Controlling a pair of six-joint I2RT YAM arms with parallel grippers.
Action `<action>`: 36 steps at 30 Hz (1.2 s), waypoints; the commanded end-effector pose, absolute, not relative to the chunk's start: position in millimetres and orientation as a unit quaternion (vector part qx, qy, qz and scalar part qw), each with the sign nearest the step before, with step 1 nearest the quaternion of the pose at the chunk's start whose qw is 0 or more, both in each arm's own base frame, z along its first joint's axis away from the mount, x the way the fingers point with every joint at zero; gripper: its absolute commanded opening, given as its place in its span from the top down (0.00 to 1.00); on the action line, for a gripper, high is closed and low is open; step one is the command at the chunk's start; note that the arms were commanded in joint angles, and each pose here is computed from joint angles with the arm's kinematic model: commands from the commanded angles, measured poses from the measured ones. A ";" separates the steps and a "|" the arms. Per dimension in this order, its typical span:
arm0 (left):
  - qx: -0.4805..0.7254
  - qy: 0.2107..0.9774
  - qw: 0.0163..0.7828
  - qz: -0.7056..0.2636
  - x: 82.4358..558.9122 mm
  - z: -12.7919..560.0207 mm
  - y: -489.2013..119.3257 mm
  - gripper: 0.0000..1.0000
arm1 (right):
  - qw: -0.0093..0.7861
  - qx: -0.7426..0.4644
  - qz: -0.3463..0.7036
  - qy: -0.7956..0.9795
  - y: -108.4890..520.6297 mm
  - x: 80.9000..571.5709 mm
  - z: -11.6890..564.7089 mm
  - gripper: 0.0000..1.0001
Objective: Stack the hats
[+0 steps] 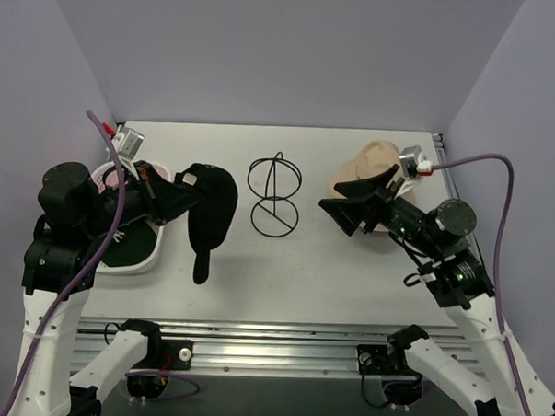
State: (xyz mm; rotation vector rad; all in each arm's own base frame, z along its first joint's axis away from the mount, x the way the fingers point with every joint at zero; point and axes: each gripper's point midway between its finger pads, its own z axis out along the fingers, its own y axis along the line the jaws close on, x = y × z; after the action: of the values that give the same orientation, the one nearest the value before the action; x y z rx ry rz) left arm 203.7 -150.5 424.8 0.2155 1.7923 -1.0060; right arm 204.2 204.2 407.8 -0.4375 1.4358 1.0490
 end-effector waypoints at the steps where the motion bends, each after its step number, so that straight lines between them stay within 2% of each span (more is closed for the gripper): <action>1: 0.153 0.694 0.490 -0.505 176.5 446.4 -181.5 0.97 | 0.589 -0.237 0.507 0.583 230.5 198.8 427.8 0.39; 3: 0.173 0.691 0.460 -0.531 164.8 440.3 -194.7 0.98 | 0.576 -0.246 0.514 0.586 241.4 199.3 420.4 0.38; 10: 0.199 0.715 0.409 -0.531 154.7 405.5 -213.1 0.98 | 0.520 -0.323 0.519 0.597 294.6 179.7 373.4 0.34; 15: 0.214 0.714 0.394 -0.538 150.3 394.3 -221.4 0.98 | 0.513 -0.332 0.483 0.627 325.0 180.1 344.4 0.34; 31: 0.233 0.708 0.404 -0.530 143.6 392.7 -220.1 0.98 | 0.527 -0.256 0.466 0.663 335.6 193.4 322.4 0.43; 36: 0.230 0.704 0.412 -0.530 144.9 394.6 -219.8 0.98 | 0.520 -0.221 0.464 0.682 331.2 198.5 312.4 0.50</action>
State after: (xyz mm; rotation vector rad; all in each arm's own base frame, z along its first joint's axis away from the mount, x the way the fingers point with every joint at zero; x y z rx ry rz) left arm 145.3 -218.7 376.7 0.5447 1.8770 -1.3395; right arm 192.6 334.4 295.0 -0.6330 1.6809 1.0946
